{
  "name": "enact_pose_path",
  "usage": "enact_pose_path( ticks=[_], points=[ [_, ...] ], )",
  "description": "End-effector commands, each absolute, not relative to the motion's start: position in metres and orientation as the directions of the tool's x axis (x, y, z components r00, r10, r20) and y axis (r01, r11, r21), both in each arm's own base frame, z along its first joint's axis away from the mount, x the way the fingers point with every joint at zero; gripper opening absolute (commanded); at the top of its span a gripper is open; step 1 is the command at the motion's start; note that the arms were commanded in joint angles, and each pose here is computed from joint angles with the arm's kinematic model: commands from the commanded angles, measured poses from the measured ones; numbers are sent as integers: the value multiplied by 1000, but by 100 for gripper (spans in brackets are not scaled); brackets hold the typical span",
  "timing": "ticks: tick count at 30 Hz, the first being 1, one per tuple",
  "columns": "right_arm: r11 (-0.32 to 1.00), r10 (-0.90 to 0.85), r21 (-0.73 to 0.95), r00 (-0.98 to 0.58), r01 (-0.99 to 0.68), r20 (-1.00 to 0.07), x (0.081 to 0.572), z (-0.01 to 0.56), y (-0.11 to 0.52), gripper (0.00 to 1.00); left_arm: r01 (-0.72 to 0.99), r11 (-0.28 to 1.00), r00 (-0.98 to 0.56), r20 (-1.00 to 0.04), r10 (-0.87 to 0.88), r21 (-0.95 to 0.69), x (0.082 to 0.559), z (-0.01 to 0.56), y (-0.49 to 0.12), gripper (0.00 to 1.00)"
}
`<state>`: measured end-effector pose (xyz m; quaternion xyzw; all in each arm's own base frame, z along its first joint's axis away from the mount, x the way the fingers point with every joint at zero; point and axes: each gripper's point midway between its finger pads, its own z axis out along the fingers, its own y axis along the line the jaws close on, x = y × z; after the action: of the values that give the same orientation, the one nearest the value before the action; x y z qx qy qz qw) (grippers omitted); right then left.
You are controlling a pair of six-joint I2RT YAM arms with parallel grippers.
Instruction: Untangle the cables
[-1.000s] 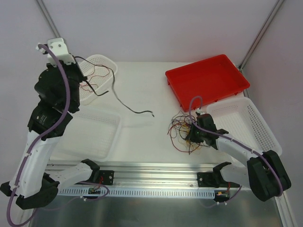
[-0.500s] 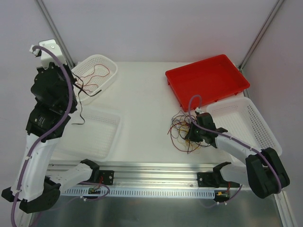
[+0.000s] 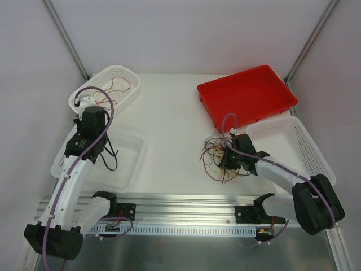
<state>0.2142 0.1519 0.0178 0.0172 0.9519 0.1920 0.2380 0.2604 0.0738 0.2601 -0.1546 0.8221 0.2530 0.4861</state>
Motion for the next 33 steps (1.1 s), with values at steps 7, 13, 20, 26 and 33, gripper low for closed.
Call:
enact_pose_path(
  ticks=[7, 13, 20, 26, 33],
  points=[
    [932, 49, 342, -896, -117, -441, 211, 26, 161, 10, -582, 793, -525, -828, -198, 180, 232, 185, 85, 0],
    [929, 26, 341, -892, -146, -451, 214, 34, 170, 11, -687, 716, -428, -867, -256, 127, 205, 198, 97, 0],
    [924, -1, 340, -892, -173, -452, 221, 37, 177, 11, -712, 695, -380, -889, -256, 104, 190, 199, 102, 4],
    [913, -26, 346, -876, -218, -483, 228, 51, 190, 11, -711, 691, -407, -876, -258, 127, 194, 196, 102, 44],
    [871, -94, 380, -866, -310, -491, 231, 62, 236, 10, -636, 769, -420, -867, -267, 71, 203, 199, 85, 81]
  ],
)
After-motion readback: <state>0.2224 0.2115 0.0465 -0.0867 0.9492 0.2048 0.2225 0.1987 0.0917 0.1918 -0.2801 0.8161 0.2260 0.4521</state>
